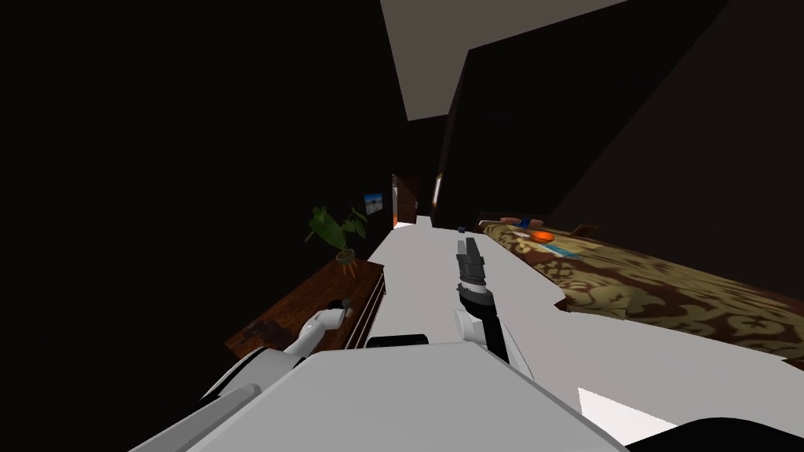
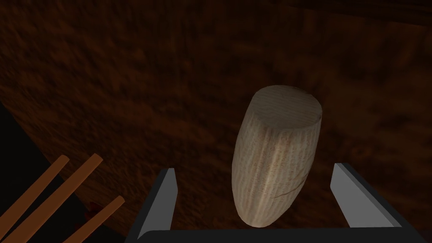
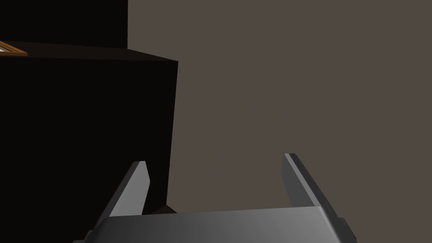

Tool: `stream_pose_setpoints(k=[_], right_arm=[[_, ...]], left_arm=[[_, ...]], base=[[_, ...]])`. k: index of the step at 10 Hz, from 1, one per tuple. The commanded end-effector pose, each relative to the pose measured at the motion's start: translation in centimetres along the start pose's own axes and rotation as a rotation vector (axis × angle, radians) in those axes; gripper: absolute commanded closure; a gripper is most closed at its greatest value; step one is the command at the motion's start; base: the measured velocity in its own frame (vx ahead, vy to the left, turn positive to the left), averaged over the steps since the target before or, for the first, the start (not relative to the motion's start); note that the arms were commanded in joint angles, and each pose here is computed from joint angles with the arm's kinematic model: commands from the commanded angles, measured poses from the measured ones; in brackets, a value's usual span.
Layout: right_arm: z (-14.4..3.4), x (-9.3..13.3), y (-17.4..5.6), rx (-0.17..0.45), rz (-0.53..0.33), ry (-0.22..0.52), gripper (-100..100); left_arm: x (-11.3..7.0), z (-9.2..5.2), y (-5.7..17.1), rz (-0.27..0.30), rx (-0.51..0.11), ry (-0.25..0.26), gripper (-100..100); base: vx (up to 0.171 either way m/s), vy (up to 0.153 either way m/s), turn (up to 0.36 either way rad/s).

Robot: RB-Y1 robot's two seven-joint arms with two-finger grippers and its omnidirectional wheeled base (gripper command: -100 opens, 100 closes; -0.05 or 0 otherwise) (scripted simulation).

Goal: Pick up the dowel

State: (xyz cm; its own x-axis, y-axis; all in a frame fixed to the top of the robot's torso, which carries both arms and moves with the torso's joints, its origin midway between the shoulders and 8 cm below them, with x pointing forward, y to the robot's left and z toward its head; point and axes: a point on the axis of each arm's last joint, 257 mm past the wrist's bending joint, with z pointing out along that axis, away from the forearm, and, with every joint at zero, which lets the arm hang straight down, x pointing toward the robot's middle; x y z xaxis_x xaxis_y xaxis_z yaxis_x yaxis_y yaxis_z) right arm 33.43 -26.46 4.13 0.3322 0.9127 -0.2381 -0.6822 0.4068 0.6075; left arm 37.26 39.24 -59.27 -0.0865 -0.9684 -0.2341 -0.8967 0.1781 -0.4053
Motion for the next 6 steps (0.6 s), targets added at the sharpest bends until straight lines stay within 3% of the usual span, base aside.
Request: stream_pose_setpoints(k=[1, 6], right_arm=[[0.0, 0.0, 0.0, 0.000, 0.000, 0.000, 0], [0.0, 0.0, 0.0, 0.000, 0.000, 0.000, 0]], left_arm=[[-0.1, 0.2, 0.6, -0.019, -0.003, -0.009, -100], [-0.1, 0.4, 2.0, -0.062, -0.014, -0.025, -100]], base=[[-0.012, 0.040, -0.112], [-0.008, 0.029, -0.105]])
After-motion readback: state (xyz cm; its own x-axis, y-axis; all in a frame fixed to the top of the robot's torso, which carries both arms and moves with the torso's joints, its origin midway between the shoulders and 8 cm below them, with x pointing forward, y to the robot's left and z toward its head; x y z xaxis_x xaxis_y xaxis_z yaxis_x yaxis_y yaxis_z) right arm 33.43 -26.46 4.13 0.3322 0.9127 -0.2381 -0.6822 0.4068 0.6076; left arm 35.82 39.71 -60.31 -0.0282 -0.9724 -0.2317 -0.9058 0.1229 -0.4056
